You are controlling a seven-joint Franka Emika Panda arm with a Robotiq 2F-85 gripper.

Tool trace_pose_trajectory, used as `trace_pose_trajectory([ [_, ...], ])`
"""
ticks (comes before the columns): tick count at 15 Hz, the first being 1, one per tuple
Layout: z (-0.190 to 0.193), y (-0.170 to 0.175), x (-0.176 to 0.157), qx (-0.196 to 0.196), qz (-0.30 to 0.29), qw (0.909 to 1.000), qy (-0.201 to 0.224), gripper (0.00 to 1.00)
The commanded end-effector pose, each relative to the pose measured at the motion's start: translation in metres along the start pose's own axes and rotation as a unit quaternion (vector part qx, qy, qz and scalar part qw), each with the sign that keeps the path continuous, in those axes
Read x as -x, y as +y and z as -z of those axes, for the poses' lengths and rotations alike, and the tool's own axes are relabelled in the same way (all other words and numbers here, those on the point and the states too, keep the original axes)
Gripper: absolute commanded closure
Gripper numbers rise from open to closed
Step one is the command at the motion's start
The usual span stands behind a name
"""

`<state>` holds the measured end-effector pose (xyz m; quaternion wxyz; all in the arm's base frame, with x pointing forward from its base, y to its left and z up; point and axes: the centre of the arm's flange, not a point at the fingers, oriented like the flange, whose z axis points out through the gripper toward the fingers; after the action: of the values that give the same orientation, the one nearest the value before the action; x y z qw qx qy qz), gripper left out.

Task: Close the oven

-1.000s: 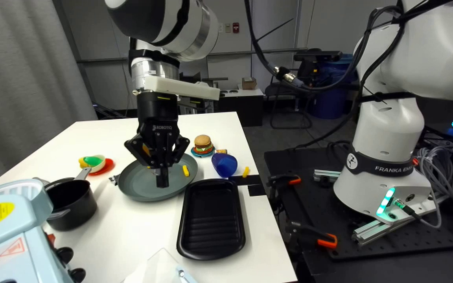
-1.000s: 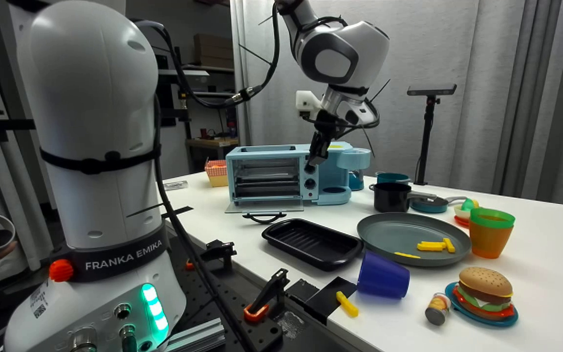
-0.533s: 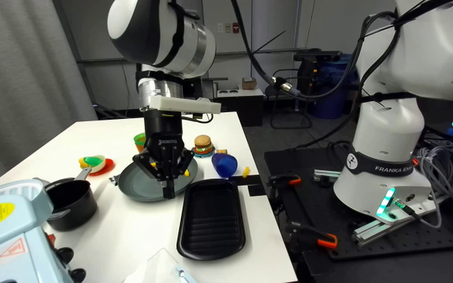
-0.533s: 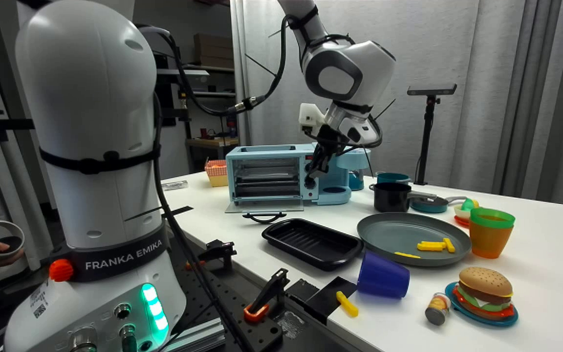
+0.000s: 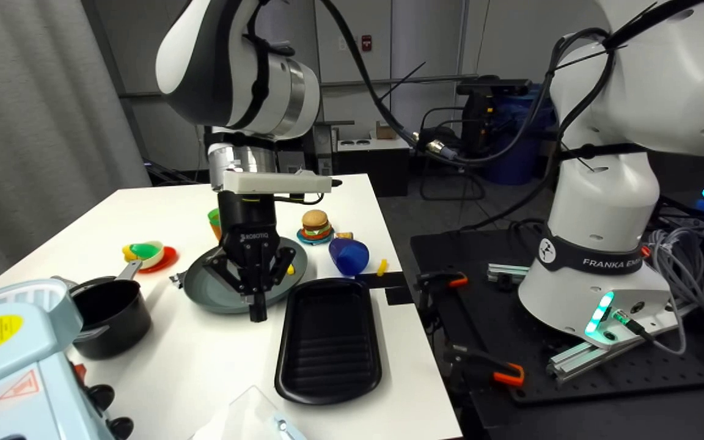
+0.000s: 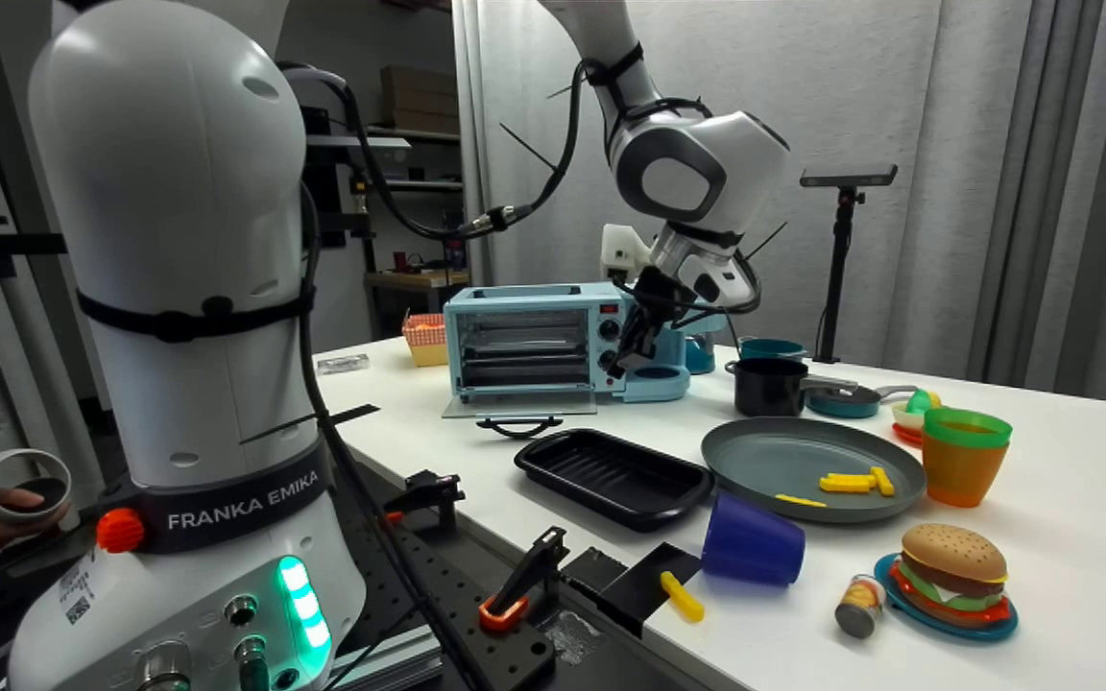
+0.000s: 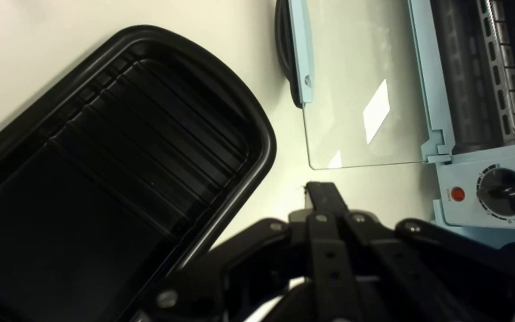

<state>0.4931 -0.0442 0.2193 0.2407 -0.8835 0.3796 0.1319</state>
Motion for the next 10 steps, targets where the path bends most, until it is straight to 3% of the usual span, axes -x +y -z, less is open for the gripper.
trace_pose_trajectory([
  [1,-0.011,-0.002,-0.022,-0.016,-0.004,0.9999,-0.001,1.0],
  [10,-0.042,-0.001,-0.045,-0.013,-0.017,0.9996,-0.019,1.0],
])
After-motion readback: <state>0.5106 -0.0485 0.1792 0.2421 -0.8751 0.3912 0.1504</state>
